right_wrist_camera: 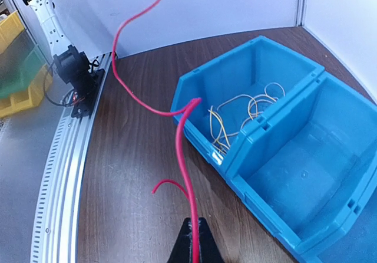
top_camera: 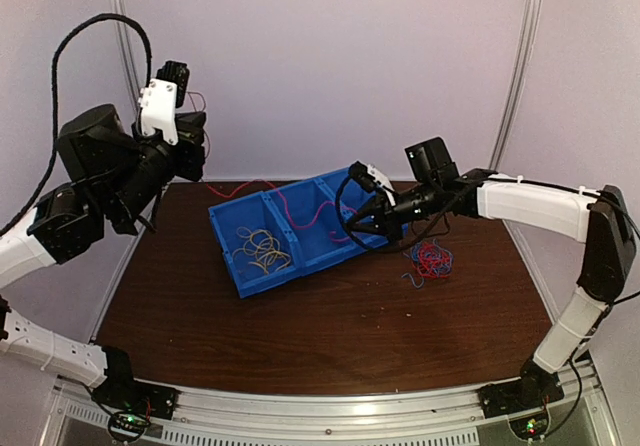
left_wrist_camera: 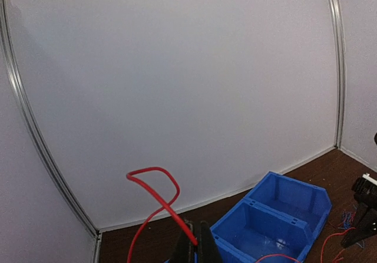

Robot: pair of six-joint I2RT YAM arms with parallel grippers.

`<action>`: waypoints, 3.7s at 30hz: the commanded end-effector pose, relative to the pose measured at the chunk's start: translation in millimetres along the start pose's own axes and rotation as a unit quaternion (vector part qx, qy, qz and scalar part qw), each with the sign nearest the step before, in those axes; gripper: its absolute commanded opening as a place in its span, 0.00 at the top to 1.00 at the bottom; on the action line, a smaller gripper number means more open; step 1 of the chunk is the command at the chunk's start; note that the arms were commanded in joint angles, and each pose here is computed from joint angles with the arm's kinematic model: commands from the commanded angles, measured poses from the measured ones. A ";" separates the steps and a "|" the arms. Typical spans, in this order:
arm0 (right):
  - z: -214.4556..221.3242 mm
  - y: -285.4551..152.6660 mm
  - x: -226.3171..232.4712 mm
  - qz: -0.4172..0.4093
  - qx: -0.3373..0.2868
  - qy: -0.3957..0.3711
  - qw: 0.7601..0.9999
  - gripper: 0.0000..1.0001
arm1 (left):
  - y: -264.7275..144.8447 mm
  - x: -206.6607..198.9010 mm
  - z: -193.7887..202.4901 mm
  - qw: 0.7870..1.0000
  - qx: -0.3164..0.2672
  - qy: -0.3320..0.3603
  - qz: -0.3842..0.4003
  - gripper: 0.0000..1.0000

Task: Untangle the cables

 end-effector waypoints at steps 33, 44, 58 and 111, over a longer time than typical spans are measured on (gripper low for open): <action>-50.4 173.9 -73.1 0.103 0.022 0.072 0.992 0.47 | 122.6 21.3 127.3 0.975 0.155 -0.159 -0.003 1.00; -47.0 79.5 -39.1 0.117 0.030 0.029 0.992 0.41 | 124.7 16.4 144.9 0.973 0.169 -0.158 0.012 1.00; 62.6 -152.1 -68.0 0.277 -0.033 0.092 0.956 0.40 | 109.3 3.2 177.2 0.950 0.264 -0.158 0.054 1.00; 79.0 -193.6 -61.4 0.279 -0.079 0.076 0.954 0.36 | 147.6 26.9 290.1 0.877 0.465 -0.119 0.011 1.00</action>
Point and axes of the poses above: each gripper's point midway between its finger pads, its own y axis out along the fingers, its own x axis along the line the jaws close on, z = x × y, the point moved 4 cm from there along -y, back along the fingers, and after that the axes turned 9 degrees about -y, right-handed, at the moved point
